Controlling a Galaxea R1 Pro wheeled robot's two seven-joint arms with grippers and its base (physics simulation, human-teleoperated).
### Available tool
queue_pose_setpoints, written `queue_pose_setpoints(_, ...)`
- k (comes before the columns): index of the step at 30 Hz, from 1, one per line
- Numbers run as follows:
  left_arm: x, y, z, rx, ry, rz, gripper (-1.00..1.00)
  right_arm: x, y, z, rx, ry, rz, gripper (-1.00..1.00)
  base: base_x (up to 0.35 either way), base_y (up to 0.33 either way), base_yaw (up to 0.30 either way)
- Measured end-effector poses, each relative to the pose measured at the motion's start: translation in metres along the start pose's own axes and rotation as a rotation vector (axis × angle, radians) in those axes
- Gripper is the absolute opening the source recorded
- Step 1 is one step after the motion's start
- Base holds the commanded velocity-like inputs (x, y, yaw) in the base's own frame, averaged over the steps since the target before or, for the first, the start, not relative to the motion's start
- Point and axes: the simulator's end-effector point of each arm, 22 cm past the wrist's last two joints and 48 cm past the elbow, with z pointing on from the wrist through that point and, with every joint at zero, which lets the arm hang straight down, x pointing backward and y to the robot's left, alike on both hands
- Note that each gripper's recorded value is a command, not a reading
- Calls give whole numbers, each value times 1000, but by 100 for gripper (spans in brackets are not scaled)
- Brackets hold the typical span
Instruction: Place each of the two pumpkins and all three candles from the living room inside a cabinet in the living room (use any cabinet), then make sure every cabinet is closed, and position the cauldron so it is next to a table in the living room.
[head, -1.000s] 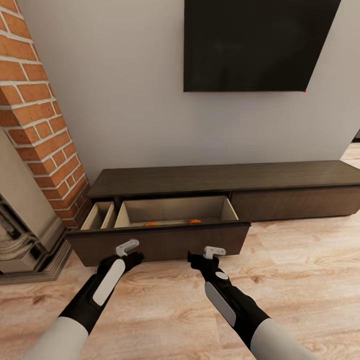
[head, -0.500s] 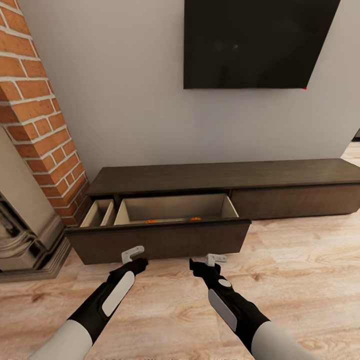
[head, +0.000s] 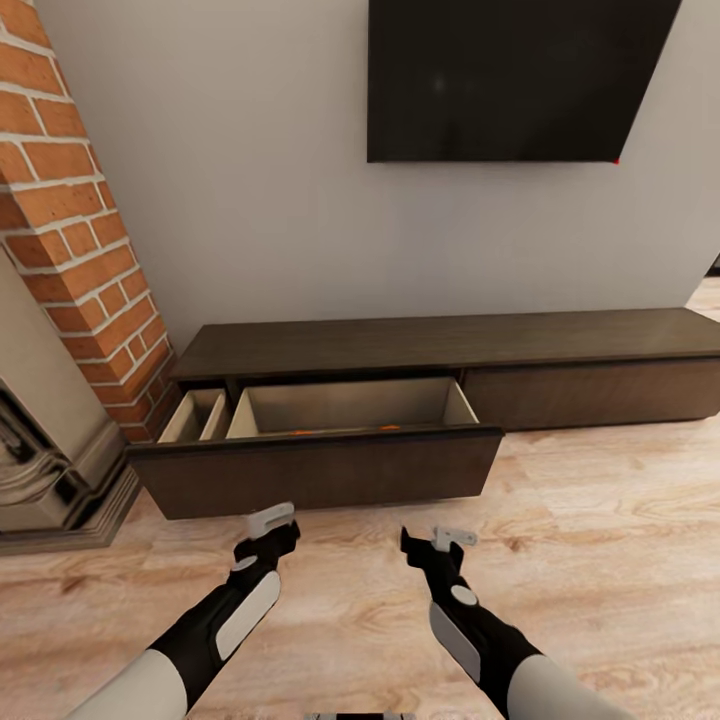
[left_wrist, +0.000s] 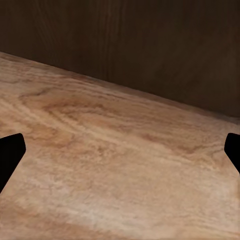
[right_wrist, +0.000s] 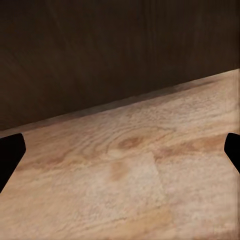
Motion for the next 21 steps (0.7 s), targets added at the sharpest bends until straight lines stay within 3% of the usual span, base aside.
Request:
queue_pose_setpoints(9,14,6,10,-13,-18,-3,100,10,-2,5,8,-29,27,100,0,0,0)
queue_pose_setpoints(13,27,5,13,-9,-35,27,100,15,-2,8,10,-36,37,100,0,0,0)
queue_pose_setpoints(18,28,1,13,4,-70,32,100,2,-4,8,16,-111,63,100,0,0,0)
queue_pose_setpoints(21,27,0,13,6,-79,28,100,0,-4,7,17,-122,66,100,0,0,0)
